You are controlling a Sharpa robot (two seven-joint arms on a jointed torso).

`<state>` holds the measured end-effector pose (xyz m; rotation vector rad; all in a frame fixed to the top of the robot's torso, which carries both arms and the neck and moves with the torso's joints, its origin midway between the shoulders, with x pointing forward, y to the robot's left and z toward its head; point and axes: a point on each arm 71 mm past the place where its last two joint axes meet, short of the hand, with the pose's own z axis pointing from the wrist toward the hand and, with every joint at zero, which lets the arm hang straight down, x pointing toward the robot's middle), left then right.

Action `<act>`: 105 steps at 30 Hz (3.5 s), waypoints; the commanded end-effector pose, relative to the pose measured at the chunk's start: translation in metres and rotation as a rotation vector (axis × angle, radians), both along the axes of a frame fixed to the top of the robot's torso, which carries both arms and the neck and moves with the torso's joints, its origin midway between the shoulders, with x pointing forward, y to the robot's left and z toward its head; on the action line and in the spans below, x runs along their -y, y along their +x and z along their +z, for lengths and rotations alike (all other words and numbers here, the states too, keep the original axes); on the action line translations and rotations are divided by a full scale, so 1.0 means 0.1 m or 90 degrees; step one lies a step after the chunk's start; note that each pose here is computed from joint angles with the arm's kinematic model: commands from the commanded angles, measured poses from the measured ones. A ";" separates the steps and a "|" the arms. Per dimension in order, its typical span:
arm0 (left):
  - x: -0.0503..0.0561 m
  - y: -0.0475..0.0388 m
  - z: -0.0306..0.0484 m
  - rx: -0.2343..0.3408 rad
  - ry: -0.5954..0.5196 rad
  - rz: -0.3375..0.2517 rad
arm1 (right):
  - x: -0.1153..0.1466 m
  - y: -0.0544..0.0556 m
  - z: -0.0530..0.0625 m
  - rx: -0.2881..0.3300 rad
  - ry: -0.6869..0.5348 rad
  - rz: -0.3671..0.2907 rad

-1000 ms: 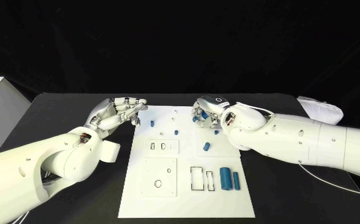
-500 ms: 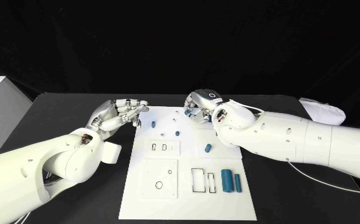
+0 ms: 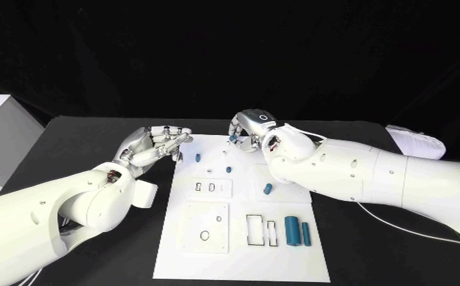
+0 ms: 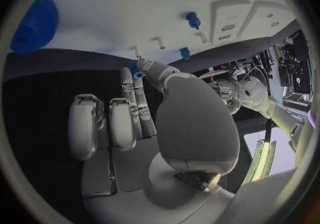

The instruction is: Assemble the parts on the task board

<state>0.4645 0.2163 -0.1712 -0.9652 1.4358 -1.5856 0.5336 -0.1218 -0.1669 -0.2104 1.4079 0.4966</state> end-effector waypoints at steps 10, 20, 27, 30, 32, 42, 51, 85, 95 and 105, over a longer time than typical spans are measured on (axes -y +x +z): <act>0.03 -0.008 0.030 0.001 -0.007 -0.012 | -0.07 0.02 -0.07 -0.015 -0.019 0.006; 0.03 -0.008 0.036 0.002 -0.007 -0.012 | -0.09 0.03 -0.08 -0.020 -0.026 0.005; 0.03 -0.006 0.037 0.002 -0.007 -0.012 | -0.13 0.03 -0.08 -0.019 -0.025 0.009; 0.03 -0.005 0.037 0.002 -0.007 -0.012 | -0.13 0.05 -0.08 -0.019 -0.026 0.007; 0.04 -0.004 0.037 0.002 -0.007 -0.013 | -0.13 0.05 -0.09 -0.020 -0.027 0.007; 0.04 0.000 0.035 0.001 -0.007 -0.014 | -0.14 0.08 -0.10 -0.025 -0.034 0.003; 0.05 0.002 0.035 0.000 -0.007 -0.014 | -0.15 0.09 -0.12 -0.036 -0.044 0.010; -0.07 0.059 0.008 0.000 -0.003 0.006 | 1.00 -0.17 0.23 -0.067 0.079 -0.070; -0.05 0.061 0.006 0.001 -0.005 0.003 | 1.26 -0.10 0.11 -0.142 0.030 -0.100; -0.04 0.065 0.005 0.003 -0.005 0.004 | 1.27 -0.05 -0.01 -0.172 0.024 -0.138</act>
